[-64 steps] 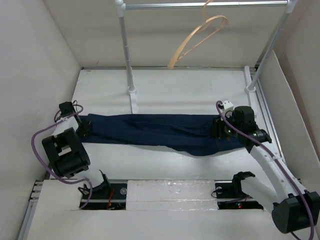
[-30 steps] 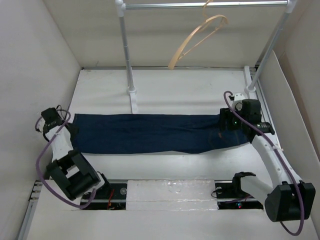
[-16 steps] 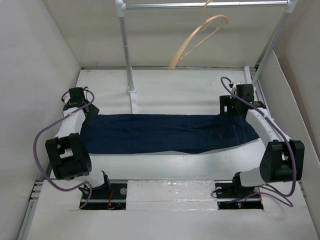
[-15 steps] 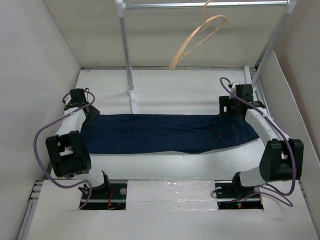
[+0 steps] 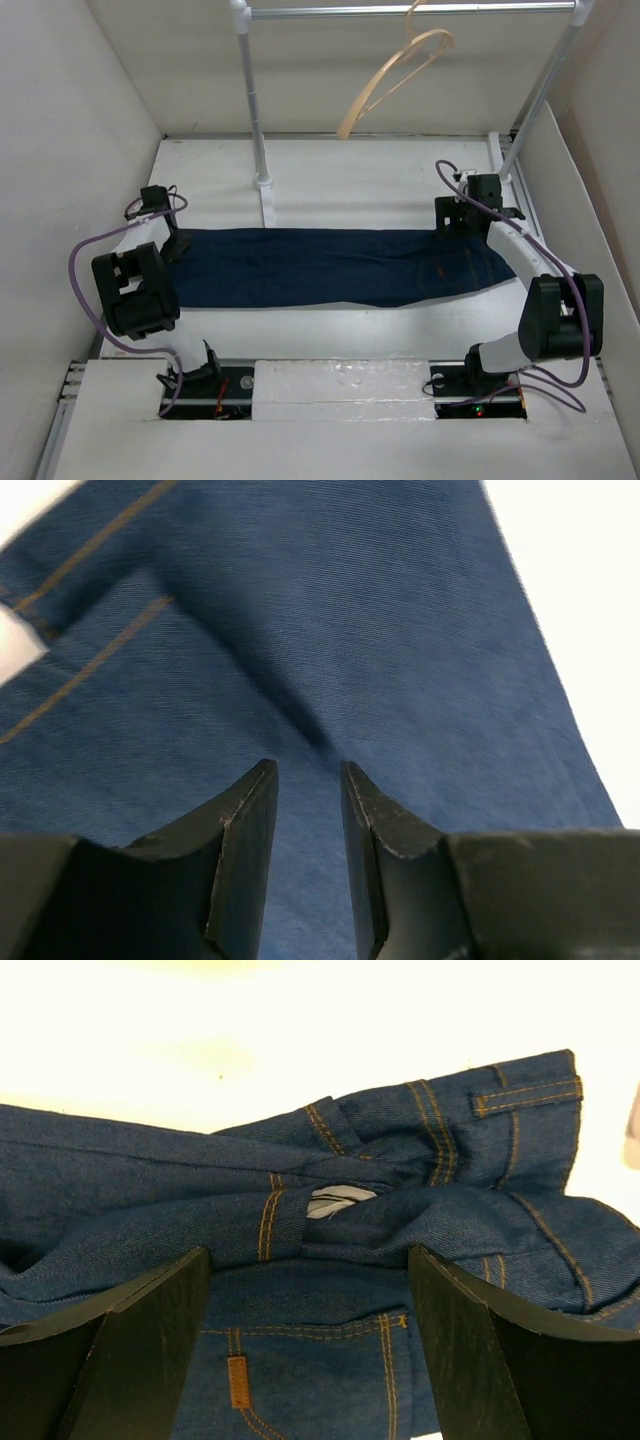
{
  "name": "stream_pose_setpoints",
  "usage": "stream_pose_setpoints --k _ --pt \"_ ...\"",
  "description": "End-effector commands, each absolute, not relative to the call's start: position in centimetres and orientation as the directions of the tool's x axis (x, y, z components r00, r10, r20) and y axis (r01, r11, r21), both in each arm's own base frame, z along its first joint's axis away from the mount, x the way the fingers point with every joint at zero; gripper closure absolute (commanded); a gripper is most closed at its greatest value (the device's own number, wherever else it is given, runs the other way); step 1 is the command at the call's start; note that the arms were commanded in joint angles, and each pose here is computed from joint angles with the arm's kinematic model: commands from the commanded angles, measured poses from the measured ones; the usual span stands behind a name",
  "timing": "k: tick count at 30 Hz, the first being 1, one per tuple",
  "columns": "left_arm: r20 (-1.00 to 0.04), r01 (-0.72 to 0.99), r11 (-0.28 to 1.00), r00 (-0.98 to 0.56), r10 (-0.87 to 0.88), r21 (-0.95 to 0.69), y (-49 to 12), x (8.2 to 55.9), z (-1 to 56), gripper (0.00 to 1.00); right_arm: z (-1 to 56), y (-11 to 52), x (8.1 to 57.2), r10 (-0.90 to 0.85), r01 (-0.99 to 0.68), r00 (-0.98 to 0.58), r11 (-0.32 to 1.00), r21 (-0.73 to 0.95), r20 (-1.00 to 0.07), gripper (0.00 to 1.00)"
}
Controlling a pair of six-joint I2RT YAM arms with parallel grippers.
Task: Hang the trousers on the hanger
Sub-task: Fold the trousers at the center of the board.
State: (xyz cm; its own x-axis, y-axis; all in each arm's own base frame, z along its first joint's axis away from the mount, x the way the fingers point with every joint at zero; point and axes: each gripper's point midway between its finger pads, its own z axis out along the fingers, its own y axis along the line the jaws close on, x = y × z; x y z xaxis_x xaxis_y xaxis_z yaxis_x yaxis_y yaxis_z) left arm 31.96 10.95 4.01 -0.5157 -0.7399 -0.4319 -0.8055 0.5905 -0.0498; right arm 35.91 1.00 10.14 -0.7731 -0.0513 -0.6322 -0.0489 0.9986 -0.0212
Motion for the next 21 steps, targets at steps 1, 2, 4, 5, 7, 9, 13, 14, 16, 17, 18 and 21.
stream_pose_setpoints --k 1,2,4,5,7,9,13,14,16,17,18,21 --pt "-0.425 -0.850 0.519 -0.437 -0.793 -0.095 12.1 30.6 4.6 0.72 10.9 2.1 36.5 -0.056 -0.088 -0.725 0.996 0.012 -0.687 0.15" --pt "-0.409 -0.852 0.512 -0.431 -0.804 -0.110 11.7 30.8 4.4 0.72 11.0 2.4 36.5 -0.054 -0.097 -0.718 0.995 0.023 -0.694 0.15" --pt "-0.391 -0.866 0.487 -0.412 -0.823 -0.114 11.7 31.2 4.0 0.72 11.3 2.6 36.2 -0.057 -0.109 -0.710 0.994 0.030 -0.702 0.15" --pt "-0.390 -0.870 0.480 -0.404 -0.827 -0.116 11.8 31.4 3.9 0.72 11.5 2.9 36.1 -0.061 -0.124 -0.705 0.992 0.038 -0.706 0.15" --pt "-0.392 -0.879 0.461 -0.383 -0.836 -0.123 12.0 32.0 3.7 0.71 11.4 3.6 35.6 -0.076 -0.152 -0.703 0.987 0.046 -0.707 0.15" --pt "-0.391 -0.884 0.450 -0.371 -0.842 -0.131 12.1 32.4 3.6 0.70 11.9 4.1 35.2 -0.089 -0.175 -0.690 0.983 0.046 -0.718 0.15" --pt "-0.394 -0.891 0.441 -0.370 -0.841 -0.105 12.6 32.8 3.3 0.70 11.4 4.8 34.0 -0.116 -0.206 -0.690 0.978 0.039 -0.715 0.15" --pt "-0.401 -0.896 0.435 -0.368 -0.839 -0.090 12.9 32.6 3.3 0.69 11.5 5.0 33.9 -0.122 -0.219 -0.686 0.975 0.044 -0.718 0.15" --pt "-0.409 -0.896 0.434 -0.364 -0.837 -0.090 13.1 32.8 3.4 0.67 11.2 5.1 33.7 -0.128 -0.230 -0.687 0.972 0.047 -0.715 0.15" --pt "-0.414 -0.895 0.435 -0.359 -0.837 -0.104 13.1 33.1 3.5 0.66 11.0 5.5 33.5 -0.139 -0.246 -0.688 0.968 0.049 -0.712 0.15" --pt "-0.420 -0.894 0.433 -0.351 -0.837 -0.115 13.1 33.3 3.7 0.65 10.8 5.6 33.3 -0.142 -0.254 -0.686 0.966 0.052 -0.714 0.15" --pt "-0.425 -0.892 0.431 -0.340 -0.839 -0.136 13.1 33.9 4.0 0.64 10.4 6.0 33.1 -0.152 -0.269 -0.690 0.962 0.056 -0.708 0.16"
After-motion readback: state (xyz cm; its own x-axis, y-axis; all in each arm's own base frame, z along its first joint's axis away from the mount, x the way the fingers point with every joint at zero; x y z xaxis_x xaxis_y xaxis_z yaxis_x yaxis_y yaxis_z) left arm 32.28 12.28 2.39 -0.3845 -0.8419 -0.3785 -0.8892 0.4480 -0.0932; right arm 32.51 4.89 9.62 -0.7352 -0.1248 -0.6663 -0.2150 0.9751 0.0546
